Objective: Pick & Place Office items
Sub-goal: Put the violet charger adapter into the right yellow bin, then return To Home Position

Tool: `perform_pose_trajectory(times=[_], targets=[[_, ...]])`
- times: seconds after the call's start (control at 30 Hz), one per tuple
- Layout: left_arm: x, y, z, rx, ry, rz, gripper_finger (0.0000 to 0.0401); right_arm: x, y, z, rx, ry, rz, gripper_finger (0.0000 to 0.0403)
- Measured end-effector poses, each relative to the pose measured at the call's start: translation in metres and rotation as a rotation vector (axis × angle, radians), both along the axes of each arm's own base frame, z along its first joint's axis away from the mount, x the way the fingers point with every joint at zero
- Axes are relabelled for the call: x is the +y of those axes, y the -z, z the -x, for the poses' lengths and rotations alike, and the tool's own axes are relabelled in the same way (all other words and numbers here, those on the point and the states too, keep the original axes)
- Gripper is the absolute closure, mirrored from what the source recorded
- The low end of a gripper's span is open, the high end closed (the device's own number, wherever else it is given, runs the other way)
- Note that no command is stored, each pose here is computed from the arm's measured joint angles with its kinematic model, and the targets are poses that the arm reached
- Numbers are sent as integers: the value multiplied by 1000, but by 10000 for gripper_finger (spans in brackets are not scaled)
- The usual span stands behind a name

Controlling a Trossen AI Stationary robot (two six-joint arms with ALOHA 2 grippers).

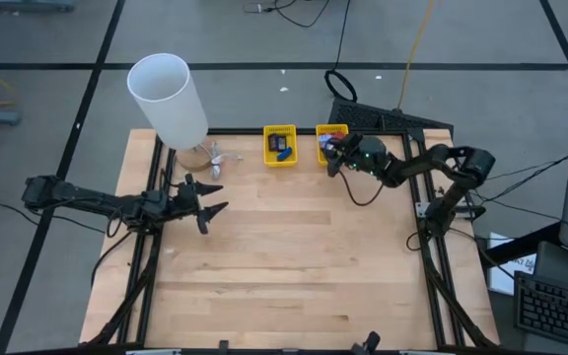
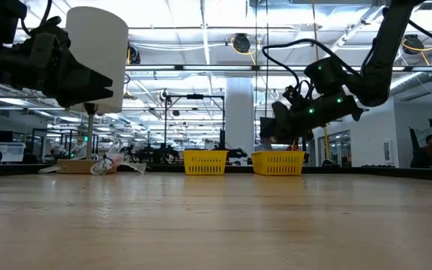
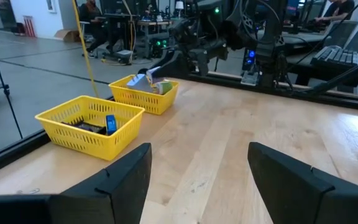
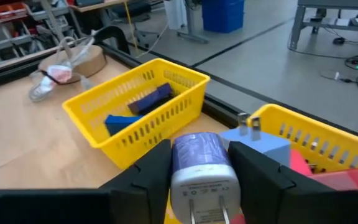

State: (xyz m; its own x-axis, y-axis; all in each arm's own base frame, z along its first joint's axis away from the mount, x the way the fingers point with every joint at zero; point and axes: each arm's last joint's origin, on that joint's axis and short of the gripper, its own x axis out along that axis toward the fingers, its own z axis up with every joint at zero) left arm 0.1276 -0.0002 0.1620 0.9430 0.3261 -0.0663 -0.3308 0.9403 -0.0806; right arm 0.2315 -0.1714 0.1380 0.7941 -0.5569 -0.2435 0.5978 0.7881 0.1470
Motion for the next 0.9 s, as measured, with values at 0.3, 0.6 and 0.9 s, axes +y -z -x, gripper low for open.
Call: perform_pose_trajectory(times=[0.3, 0.6, 0.9], targets=[[0, 0, 0, 1, 1, -1, 147, -1, 0, 0, 1, 2, 0, 209], [0, 0, 0, 0, 2, -1, 148, 1, -7, 2, -32, 6, -11, 207], [0, 0, 0, -2, 10, 1, 131, 30, -52, 31, -145, -185, -57, 210]])
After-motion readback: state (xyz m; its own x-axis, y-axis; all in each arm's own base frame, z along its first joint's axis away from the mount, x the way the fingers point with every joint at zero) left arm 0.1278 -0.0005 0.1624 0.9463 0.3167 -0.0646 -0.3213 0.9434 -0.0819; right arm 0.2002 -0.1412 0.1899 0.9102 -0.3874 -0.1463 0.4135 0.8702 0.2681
